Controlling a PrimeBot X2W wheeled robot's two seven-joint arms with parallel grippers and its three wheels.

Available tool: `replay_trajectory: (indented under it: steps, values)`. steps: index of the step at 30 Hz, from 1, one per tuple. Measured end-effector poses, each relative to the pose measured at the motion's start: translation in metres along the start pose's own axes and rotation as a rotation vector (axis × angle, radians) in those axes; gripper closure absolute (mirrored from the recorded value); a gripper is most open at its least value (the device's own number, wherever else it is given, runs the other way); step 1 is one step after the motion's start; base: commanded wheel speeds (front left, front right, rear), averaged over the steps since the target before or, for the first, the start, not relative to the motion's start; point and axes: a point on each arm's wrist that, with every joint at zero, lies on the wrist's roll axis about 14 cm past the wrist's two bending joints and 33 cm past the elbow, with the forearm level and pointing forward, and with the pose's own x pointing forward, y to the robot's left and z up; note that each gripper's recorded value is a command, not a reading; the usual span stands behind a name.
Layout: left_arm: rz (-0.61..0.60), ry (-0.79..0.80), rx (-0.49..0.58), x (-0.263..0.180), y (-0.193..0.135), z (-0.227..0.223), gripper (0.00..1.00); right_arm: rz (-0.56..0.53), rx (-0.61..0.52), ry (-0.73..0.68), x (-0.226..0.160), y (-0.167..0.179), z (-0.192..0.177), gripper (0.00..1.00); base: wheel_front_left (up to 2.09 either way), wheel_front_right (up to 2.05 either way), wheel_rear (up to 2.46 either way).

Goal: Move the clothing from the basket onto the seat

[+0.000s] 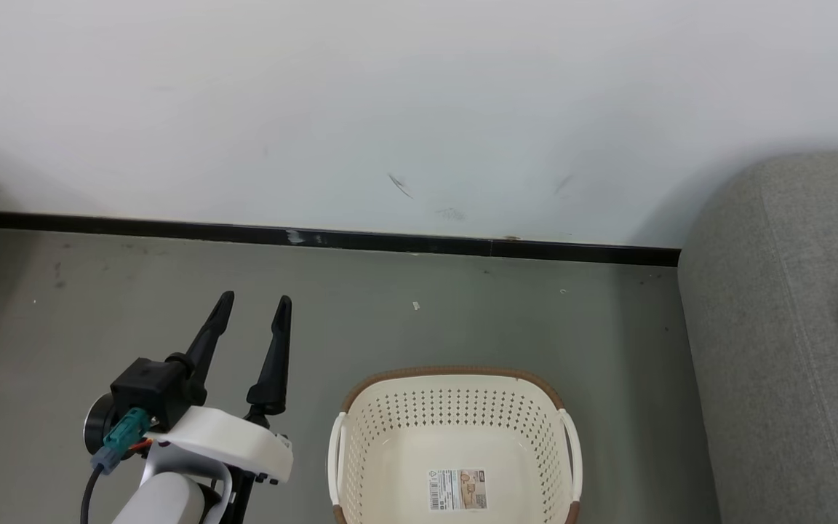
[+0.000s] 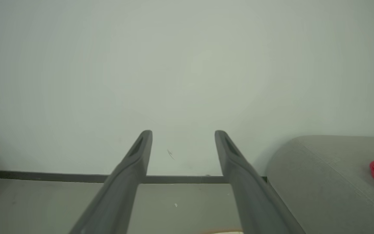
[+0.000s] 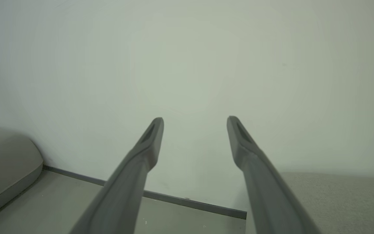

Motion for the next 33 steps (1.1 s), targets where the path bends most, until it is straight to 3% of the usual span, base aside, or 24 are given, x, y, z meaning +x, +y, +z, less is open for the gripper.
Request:
replay_trajectory:
  steps: [23, 33]
  values:
    - [0.149, 0.037, -0.049, -0.049, 0.037, -0.015, 0.00, 0.027, 0.187, 0.035, -0.053, 0.082, -0.054, 0.00, 0.00, 0.00, 0.00]
    - [0.166, 0.042, 0.010, -0.056, 0.047, -0.016, 0.00, 0.009, 0.194, 0.049, -0.071, 0.093, -0.063, 0.00, 0.00, 0.00, 0.00]
